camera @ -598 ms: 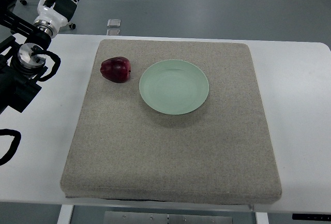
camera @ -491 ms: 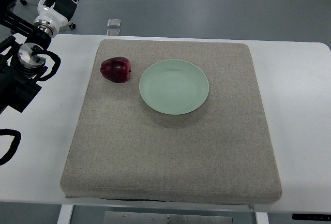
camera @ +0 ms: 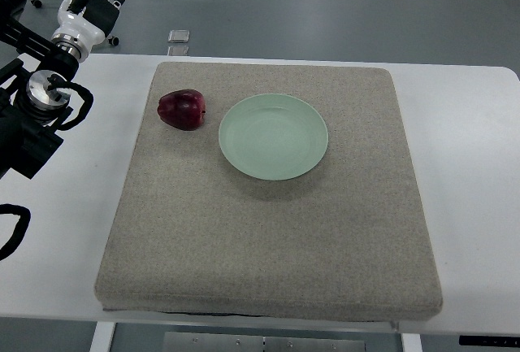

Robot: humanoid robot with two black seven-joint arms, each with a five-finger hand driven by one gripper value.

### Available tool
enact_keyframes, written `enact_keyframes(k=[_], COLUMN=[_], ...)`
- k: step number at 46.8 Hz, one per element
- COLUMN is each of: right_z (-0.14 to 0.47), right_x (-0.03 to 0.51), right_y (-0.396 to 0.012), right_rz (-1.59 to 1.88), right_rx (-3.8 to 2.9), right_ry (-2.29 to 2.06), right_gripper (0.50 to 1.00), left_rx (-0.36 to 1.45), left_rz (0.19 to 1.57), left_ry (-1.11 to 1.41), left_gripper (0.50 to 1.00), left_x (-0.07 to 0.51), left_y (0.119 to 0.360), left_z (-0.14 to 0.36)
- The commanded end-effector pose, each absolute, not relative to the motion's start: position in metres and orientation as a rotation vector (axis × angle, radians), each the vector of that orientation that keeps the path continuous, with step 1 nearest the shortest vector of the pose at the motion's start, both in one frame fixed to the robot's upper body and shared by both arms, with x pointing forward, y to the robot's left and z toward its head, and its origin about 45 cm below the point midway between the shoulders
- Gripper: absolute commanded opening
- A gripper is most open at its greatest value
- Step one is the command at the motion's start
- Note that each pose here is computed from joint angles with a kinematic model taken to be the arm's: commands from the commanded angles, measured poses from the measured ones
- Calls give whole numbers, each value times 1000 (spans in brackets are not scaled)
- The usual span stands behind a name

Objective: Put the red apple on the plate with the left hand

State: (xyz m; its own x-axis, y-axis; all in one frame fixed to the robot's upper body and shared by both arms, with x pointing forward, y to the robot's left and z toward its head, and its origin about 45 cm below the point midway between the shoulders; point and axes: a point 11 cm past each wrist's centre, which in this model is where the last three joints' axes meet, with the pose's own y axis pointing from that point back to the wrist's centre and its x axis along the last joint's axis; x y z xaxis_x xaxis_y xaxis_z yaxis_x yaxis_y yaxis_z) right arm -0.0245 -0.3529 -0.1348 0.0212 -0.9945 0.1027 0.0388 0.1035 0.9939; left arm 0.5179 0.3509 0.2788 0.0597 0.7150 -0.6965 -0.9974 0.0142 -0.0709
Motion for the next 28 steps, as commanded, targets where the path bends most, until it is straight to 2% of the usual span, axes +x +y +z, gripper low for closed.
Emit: enact_keyframes(k=[1, 10, 18, 28], right_z=[-135, -135, -135, -135], right_x=[-24, -25, -25, -24], right_y=[-353, -353, -353, -353], right_rz=[-1138, -1138, -1139, -1137], right_rx=[1115, 1112, 1113, 1114], right_ry=[-1213, -1213, -1212, -1214], right_gripper=[930, 930, 930, 930], left_rx=[-626, -412, -121, 120], left_rz=[1447, 1417, 1367, 1311], left_ry=[525, 392, 195, -20], left_gripper=[996, 994, 996, 994], left_x=[521, 525, 526, 529], left_y=[352, 338, 331, 335], left_z=[286, 291, 293, 311])
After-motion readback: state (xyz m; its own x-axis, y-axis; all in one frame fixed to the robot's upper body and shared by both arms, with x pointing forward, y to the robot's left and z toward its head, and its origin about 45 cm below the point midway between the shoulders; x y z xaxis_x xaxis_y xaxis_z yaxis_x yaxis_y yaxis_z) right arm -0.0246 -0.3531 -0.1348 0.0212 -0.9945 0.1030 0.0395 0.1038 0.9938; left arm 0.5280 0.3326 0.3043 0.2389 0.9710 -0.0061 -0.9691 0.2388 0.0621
